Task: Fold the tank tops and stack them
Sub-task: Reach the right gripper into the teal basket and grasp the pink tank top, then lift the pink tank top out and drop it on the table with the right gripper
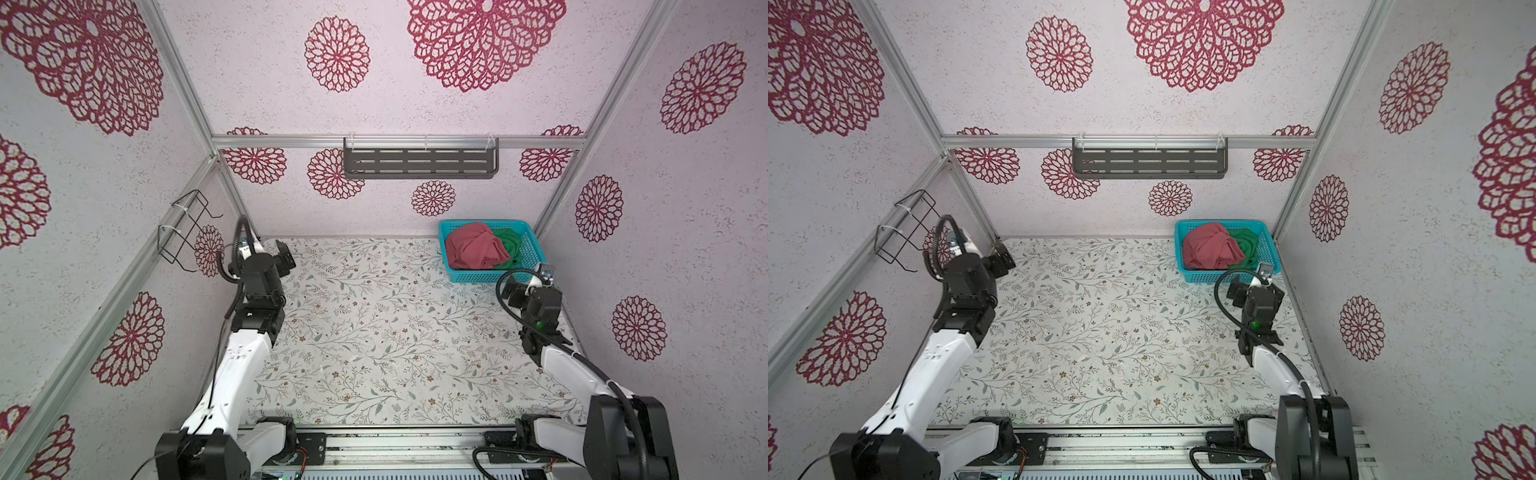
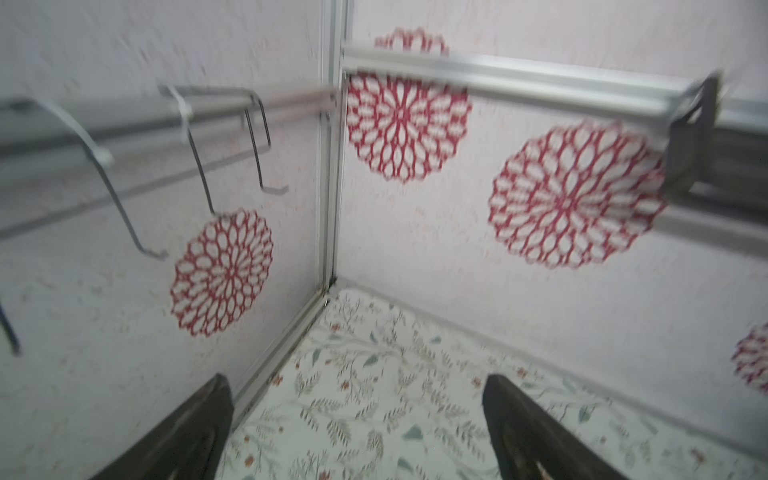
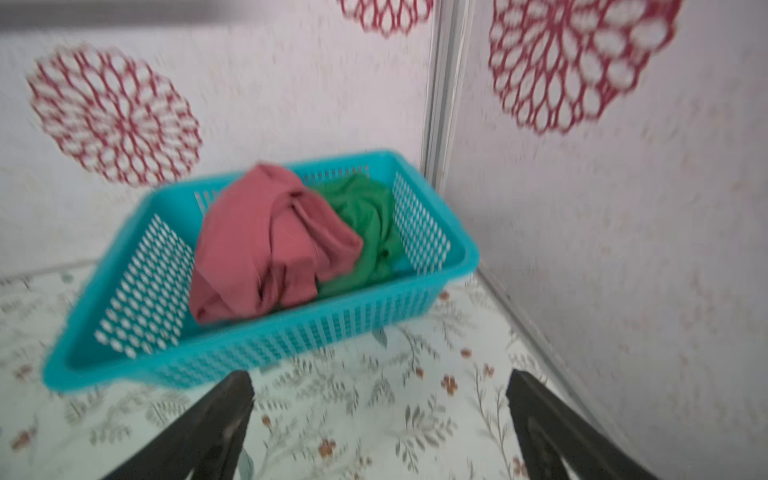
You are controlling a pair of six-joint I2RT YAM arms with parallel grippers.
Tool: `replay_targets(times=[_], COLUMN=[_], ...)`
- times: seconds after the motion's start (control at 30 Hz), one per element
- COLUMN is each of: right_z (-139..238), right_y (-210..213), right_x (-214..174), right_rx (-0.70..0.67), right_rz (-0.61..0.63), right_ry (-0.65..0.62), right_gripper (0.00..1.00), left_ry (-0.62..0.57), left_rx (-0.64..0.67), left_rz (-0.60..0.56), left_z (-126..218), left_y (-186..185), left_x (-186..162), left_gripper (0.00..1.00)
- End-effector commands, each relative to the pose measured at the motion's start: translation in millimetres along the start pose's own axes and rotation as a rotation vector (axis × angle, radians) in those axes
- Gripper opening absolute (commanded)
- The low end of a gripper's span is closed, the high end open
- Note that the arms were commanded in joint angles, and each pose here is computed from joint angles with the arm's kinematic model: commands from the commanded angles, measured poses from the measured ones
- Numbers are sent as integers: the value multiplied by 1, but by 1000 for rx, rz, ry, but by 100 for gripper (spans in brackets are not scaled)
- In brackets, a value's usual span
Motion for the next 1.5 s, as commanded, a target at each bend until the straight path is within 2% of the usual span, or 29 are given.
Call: replay_targets(times=[0.0, 0.1, 0.17, 0.27, 0.47, 0.67, 0.73, 0.8, 0.83, 0.87, 0.9, 0.93, 1.03, 1.17, 1.3, 1.47], right_z=[-1, -17, -32, -63, -129, -183, -191, -193, -192, -191, -189, -187, -173, -135, -76, 13], right_y=[6, 23, 32, 45, 72, 103, 114, 120, 120, 120, 118, 117, 112, 104, 109, 142], right_x=[-11, 15, 29, 42, 27, -7, -21, -21, -18, -13, -6, 0, 29, 91, 165, 231], right_rx=[98, 209, 250, 289, 327, 357, 360, 358, 359, 357, 354, 356, 375, 387, 437, 556], right_rz=[39, 65, 54, 24, -27, -82, -66, -60, -65, -73, -77, -75, -52, 12, 83, 214], right_ry=[238, 246, 254, 262, 331, 414, 453, 452, 443, 432, 420, 413, 391, 301, 159, 22], right_gripper=[99, 99, 99, 99, 99, 98, 93, 81, 67, 37, 16, 0, 0, 0, 0, 0], left_ry=[427, 516, 526, 537, 572, 589, 586, 583, 583, 583, 583, 584, 592, 609, 620, 600], left_rx=[29, 37, 62, 21, 23, 14, 30, 42, 46, 46, 47, 45, 35, 25, 9, -79], left_rz=[-93, -145, -150, -121, -148, -130, -137, -144, -145, -147, -147, -146, -145, -139, -133, -84], left_z=[14, 16, 17, 18, 17, 17, 17, 16, 16, 16, 16, 16, 17, 17, 17, 22], left_y=[15, 16, 25, 22, 23, 20, 23, 25, 25, 25, 25, 25, 23, 21, 18, 3], left_x=[-85, -105, -118, -129, -139, -142, -142, -141, -142, -141, -141, -141, -142, -146, -147, -139], left_gripper=[97, 97, 97, 98, 99, 99, 99, 99, 99, 99, 99, 99, 99, 99, 99, 99])
Point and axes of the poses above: each gripper's point midway between its finger pads, its own z axis back along the fingers, its own y axis along the line the jaws close on, x = y × z, the point moved 1 cm from there along z, back along the fingers, and after that the axes turned 14 degrees about z, right-handed, at the moved point
